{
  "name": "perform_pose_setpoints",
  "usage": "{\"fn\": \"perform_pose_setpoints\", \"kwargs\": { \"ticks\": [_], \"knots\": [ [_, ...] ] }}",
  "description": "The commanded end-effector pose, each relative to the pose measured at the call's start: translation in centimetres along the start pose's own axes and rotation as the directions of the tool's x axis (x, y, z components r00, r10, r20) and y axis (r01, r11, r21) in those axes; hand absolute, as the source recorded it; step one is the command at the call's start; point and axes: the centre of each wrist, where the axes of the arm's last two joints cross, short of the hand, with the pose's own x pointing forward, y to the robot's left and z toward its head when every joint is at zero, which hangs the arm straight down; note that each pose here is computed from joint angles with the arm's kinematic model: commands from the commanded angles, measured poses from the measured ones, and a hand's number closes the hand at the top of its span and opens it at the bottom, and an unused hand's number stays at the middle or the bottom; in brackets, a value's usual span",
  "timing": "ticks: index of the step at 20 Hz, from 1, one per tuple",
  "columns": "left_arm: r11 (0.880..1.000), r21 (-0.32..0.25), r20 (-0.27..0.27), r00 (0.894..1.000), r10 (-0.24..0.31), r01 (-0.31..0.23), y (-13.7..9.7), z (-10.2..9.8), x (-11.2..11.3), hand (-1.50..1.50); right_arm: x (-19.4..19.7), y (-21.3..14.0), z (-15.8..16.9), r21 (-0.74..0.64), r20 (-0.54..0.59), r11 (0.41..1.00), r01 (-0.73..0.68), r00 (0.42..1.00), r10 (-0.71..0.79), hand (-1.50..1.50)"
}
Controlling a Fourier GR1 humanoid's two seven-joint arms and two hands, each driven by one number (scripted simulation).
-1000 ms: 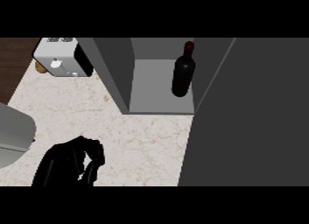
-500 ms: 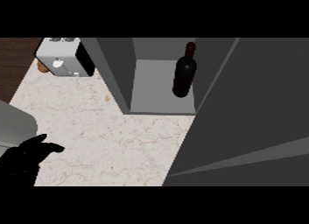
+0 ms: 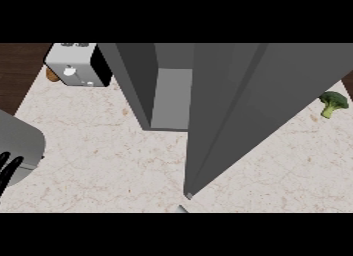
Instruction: Pick up the wine, place it into the cabinet and close the cabinet
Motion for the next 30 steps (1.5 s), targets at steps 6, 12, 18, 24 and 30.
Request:
{"fn": "perform_pose_setpoints", "kwargs": {
  "ticks": [6, 12, 18, 24, 30],
  "knots": [
    [0.999, -0.012, 0.010, 0.999, -0.036, 0.037, 4.8, 0.9, 3.4, -1.50, 0.6, 2.1, -3.7, -0.108, 0.139, 0.994, 0.003, 0.990, 0.013, 1.50],
    [0.999, -0.031, 0.017, 1.000, -0.013, 0.013, 5.5, 0.6, 4.1, -1.50, 0.5, 1.3, -6.5, -0.183, 0.146, 0.983, 0.012, 0.989, 0.015, 1.50],
    [1.000, -0.029, -0.008, 1.000, -0.014, 0.013, 7.0, 2.0, 5.4, -1.50, 1.3, -1.8, -12.0, -0.312, 0.120, 0.949, -0.041, 0.989, 0.082, 1.50],
    [0.999, -0.022, 0.008, 1.000, -0.026, 0.026, 7.8, 1.8, 6.3, -1.50, 2.1, -6.8, -16.7, -0.292, 0.094, 0.956, -0.022, 0.994, 0.052, 1.50],
    [0.999, -0.027, 0.025, 0.999, -0.035, 0.036, 9.2, 1.8, 7.4, -1.50, 1.9, -9.2, -20.0, -0.163, 0.057, 0.985, -0.047, 0.997, 0.057, 1.50]
  ]
}}
